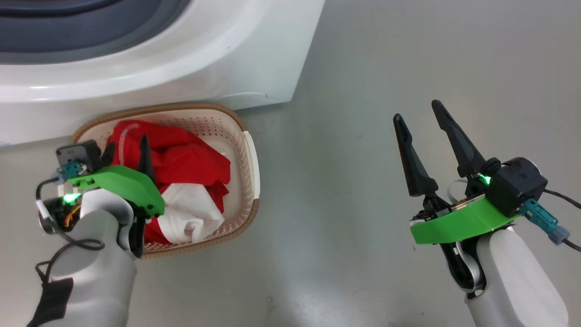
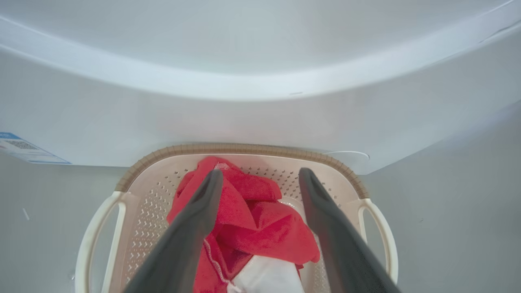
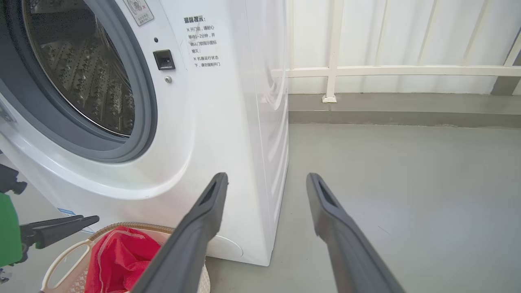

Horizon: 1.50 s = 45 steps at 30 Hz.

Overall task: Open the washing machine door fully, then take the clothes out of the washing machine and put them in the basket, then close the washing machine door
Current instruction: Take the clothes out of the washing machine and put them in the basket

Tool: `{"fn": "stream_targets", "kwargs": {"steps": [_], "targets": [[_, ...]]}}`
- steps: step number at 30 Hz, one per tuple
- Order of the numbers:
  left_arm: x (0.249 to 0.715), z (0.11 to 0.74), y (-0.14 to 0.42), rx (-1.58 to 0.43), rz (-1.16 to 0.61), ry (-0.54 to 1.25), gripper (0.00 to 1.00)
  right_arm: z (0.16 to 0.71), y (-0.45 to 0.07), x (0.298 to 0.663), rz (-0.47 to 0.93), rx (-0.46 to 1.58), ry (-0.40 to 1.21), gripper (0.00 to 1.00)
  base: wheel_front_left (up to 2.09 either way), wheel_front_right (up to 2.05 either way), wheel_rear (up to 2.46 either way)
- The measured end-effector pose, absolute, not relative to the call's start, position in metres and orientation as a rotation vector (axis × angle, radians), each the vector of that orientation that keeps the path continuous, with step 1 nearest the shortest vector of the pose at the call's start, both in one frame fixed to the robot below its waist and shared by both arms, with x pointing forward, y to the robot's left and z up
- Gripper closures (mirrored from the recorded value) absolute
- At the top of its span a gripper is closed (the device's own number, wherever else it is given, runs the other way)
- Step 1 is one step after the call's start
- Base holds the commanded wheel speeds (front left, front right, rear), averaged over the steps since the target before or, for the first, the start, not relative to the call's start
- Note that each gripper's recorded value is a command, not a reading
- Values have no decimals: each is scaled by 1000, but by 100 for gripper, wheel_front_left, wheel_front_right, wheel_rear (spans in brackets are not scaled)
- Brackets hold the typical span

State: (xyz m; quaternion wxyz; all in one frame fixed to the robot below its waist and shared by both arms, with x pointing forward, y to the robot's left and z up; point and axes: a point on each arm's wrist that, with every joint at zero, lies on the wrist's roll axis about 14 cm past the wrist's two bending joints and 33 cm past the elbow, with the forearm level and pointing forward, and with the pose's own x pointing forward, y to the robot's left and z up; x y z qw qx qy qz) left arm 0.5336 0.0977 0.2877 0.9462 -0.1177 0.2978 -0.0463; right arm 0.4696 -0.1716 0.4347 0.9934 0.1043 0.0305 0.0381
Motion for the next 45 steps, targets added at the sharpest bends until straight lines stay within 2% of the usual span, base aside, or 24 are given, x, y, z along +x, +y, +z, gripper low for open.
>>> {"fn": "stream_targets", "kwargs": {"steps": [12,29,36,45], "targets": [[530,372,104,-323,-117,327,0,461,-168,458,86,196,9,0,0,0,0],[487,482,121,-239,-147,5,0,509,-180,432,57,179,-102,0,0,0,0],[463,507,130,-224,-135,-66,0,516,-187,415,35,174,-119,0,0,0,0],[430,510,142,-214,-102,-68,0,529,-193,393,17,163,-153,0,0,0,0]]}}
